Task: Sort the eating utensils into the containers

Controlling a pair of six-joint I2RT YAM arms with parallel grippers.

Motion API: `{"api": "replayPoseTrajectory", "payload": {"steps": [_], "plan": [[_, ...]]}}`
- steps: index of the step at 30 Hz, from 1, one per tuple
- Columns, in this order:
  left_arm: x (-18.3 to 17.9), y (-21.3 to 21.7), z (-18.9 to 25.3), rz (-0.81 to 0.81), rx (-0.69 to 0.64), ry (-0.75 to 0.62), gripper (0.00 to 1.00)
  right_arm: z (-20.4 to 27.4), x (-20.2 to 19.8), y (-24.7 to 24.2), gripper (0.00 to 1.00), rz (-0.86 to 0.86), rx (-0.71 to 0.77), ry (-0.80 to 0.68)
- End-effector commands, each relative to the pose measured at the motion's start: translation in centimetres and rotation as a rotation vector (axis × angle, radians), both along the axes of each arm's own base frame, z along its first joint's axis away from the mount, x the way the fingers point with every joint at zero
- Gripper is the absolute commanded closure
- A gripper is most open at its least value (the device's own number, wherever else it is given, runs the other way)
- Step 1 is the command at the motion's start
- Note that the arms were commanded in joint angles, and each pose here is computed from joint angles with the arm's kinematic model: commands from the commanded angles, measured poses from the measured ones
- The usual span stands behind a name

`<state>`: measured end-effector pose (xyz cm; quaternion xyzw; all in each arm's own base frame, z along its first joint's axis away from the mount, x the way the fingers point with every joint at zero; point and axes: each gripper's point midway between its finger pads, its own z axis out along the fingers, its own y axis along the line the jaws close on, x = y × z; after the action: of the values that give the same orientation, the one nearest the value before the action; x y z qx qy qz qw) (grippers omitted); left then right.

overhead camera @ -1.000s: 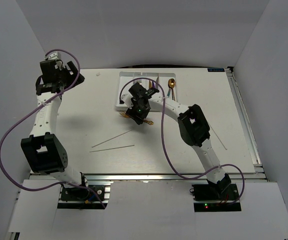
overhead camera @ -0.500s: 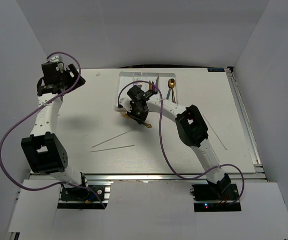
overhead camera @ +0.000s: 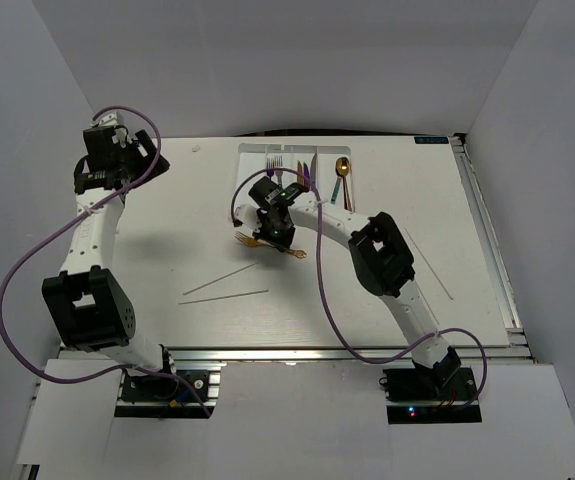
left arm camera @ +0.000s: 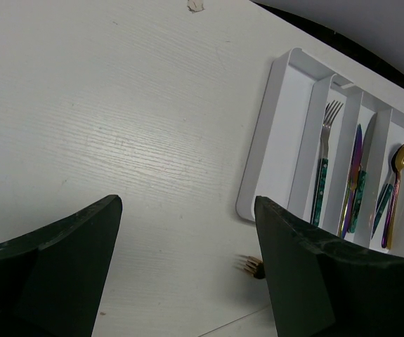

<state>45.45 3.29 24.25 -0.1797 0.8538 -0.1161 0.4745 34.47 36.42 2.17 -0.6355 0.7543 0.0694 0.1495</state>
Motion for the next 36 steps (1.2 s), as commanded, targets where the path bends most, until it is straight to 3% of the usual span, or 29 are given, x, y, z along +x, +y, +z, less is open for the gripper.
{"api": "replayPoseTrajectory", "payload": {"steps": [1, 12, 16, 20, 22, 27, 30, 34, 35, 36], "plan": [[-1.2, 0.1, 2.0, 0.013, 0.015, -0.042, 0.13, 1.4, -3.8, -1.2, 1.00, -0.001, -0.017, 0.119], [-1.1, 0.3, 2.0, 0.022, 0.013, -0.039, 0.14, 11.0, 0.3, 2.3, 1.00, -0.133, 0.353, -0.015], [-0.9, 0.4, 2.0, 0.031, 0.016, -0.039, 0.14, 15.3, 4.5, 2.7, 1.00, -0.351, 0.545, -0.024], [-0.7, 0.7, 2.1, 0.041, 0.023, -0.038, 0.14, 16.7, 9.6, 1.0, 1.00, -0.593, 0.645, -0.023], [-0.5, 0.9, 2.0, 0.054, 0.023, -0.036, 0.14, 17.5, 12.1, 0.0, 1.00, -0.686, 0.681, -0.097], [-0.3, 1.2, 1.7, 0.079, 0.021, -0.027, 0.08, 17.4, 15.1, -0.5, 1.00, -0.880, 0.772, -0.115], [-0.4, 1.2, 1.6, 0.077, 0.021, -0.024, 0.07, 17.3, 15.6, 0.4, 1.00, -0.876, 0.802, -0.091], [-0.5, 1.4, 1.3, 0.075, 0.038, -0.017, 0.06, 16.9, 14.3, 1.8, 0.99, -0.688, 0.780, -0.072], [-0.6, 1.4, 1.0, 0.077, 0.037, -0.012, 0.06, 16.0, 13.9, 1.8, 0.87, -0.654, 0.756, -0.075], [-0.6, 1.4, 0.8, 0.076, 0.034, -0.008, 0.06, 15.7, 13.4, 2.1, 0.83, -0.607, 0.738, -0.085]]}}
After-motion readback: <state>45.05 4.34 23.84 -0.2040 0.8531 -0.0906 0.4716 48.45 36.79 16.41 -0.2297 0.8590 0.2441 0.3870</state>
